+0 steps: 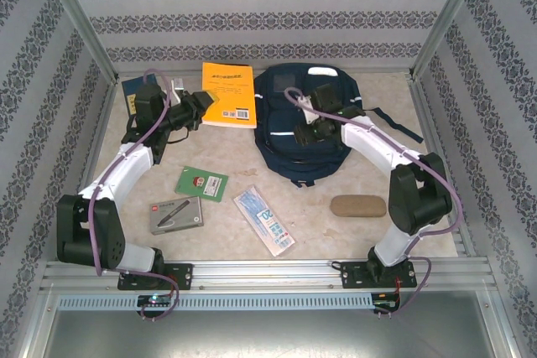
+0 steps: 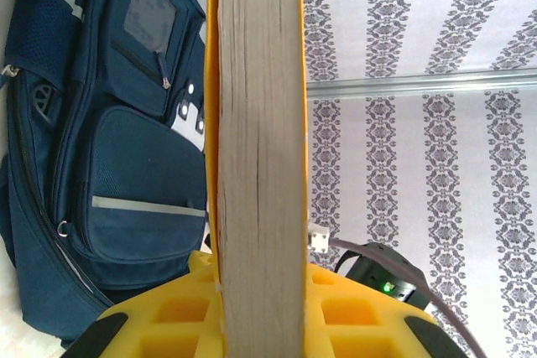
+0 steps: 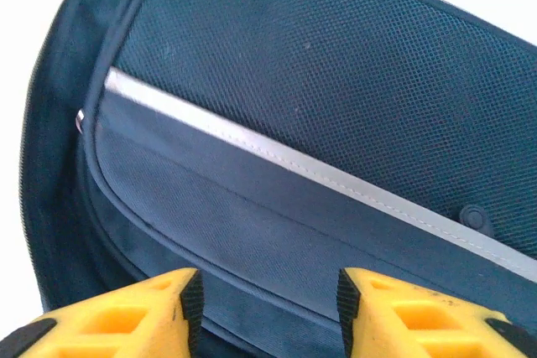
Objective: Pack the student bag
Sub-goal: Open the student bag at the top-center of the table.
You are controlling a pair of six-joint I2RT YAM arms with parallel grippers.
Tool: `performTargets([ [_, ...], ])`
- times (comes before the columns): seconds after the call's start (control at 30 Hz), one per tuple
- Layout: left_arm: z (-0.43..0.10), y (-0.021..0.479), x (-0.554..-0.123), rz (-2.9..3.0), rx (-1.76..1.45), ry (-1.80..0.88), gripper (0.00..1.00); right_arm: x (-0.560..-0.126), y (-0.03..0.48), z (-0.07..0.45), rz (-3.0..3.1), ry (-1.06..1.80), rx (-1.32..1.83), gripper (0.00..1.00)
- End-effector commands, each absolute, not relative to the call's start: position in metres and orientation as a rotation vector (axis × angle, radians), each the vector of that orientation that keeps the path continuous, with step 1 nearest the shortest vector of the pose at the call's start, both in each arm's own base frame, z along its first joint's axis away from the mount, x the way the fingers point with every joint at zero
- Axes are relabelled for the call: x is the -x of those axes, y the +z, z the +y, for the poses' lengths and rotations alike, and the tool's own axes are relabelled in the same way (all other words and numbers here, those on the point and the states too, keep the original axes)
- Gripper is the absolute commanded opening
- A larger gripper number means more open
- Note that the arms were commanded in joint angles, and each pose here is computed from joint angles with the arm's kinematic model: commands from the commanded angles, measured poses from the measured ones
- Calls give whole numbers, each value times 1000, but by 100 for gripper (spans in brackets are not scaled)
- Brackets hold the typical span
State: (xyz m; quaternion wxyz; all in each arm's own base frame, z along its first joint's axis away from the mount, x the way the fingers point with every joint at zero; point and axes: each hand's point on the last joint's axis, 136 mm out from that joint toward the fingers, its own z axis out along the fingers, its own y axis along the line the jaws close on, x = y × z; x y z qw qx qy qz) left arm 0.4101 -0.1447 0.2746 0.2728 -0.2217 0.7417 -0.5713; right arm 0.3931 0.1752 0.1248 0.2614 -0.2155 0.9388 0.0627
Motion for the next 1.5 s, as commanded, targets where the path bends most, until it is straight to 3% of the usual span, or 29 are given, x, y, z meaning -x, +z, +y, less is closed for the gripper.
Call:
performTargets([
  [0.0, -154, 303, -395, 1953, 441, -1572, 0, -387, 117, 157, 2515, -125, 895, 50],
  [0.37, -151, 308, -388, 1986, 439, -1513, 0, -387, 68, 170, 2468, -303, 1213, 65],
  [0.57, -150, 313, -385, 2000, 425, -1487, 0, -391, 42, 171, 2507, -346, 1247, 66],
  [0.67, -150, 315, -386, 1999, 419, -1489, 0, -398, 35, 167, 2498, -415, 1219, 61],
  [0.73, -150, 315, -385, 2000, 419, -1489, 0, -401, 36, 167, 2502, -409, 1180, 51],
  [0.87, -150, 312, -383, 2010, 412, -1477, 0, -408, 49, 174, 2515, -359, 1103, 3],
  [0.9, -150, 311, -383, 2012, 411, -1474, 0, -409, 54, 177, 2519, -352, 1081, 0],
  [1.47, -133, 251, -388, 2029, 597, -1364, 0, -419, 189, 224, 2488, 14, 708, 0],
])
